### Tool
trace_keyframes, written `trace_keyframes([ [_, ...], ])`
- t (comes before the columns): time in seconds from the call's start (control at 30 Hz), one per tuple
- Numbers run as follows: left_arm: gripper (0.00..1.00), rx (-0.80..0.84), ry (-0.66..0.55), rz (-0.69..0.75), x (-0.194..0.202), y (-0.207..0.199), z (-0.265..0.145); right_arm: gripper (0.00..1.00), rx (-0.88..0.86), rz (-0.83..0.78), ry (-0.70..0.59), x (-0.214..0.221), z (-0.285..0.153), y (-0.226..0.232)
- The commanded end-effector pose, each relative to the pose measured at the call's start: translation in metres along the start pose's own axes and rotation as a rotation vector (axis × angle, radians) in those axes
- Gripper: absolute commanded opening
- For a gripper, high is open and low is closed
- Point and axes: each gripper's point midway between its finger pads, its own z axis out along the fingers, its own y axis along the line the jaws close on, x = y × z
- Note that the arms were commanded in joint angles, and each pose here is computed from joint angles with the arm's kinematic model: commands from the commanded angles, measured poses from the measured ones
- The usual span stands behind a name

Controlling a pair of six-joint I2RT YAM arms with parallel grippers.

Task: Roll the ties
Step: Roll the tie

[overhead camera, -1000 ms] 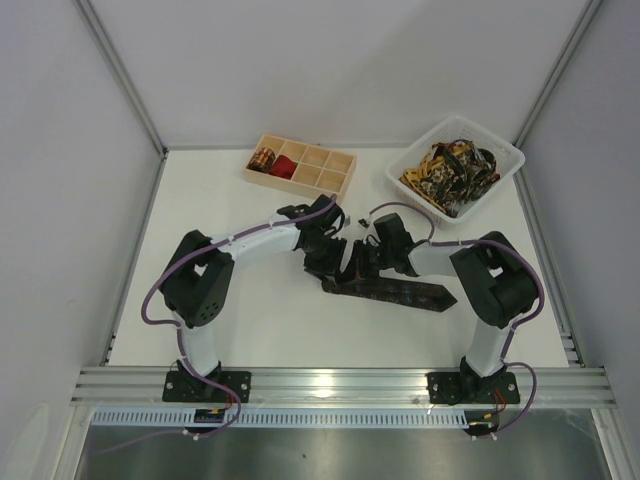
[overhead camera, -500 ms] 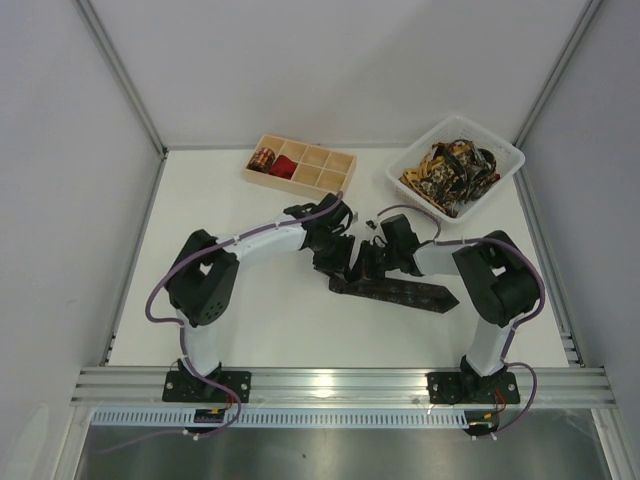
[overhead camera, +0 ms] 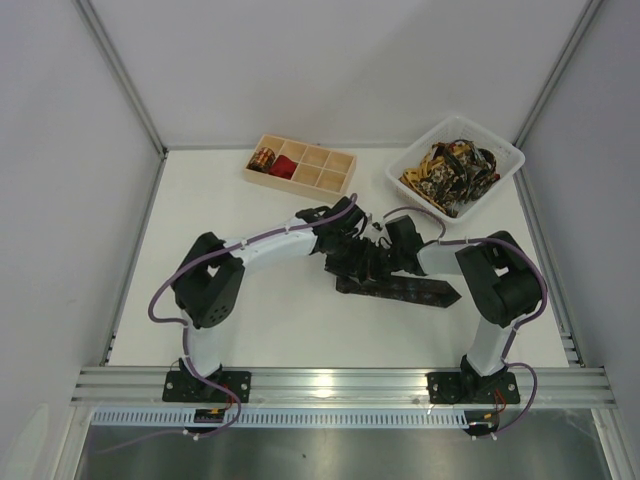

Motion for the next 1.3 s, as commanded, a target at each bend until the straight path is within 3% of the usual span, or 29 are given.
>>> trace_keyframes([
  [0.0,0.5,0.16,-0.072,0.031,-0.02,-0.054,0.007,0.0,-0.116,-0.071,-0.006,-0.005,-0.001,0.032],
  [0.2,0.46,0.145,-0.066,0.024,-0.011,-0.046,0.019,0.0,-0.067,-0.064,-0.015,-0.009,-0.004,0.022],
  [0.53,0.48,0.15,-0.034,0.046,-0.007,-0.044,0.033,0.0,0.02,-0.144,-0.002,-0.016,-0.022,0.022],
  [1.27,0.49,0.13,-0.024,0.061,-0.017,-0.032,0.035,0.0,0.022,-0.114,-0.054,-0.033,-0.064,0.013],
])
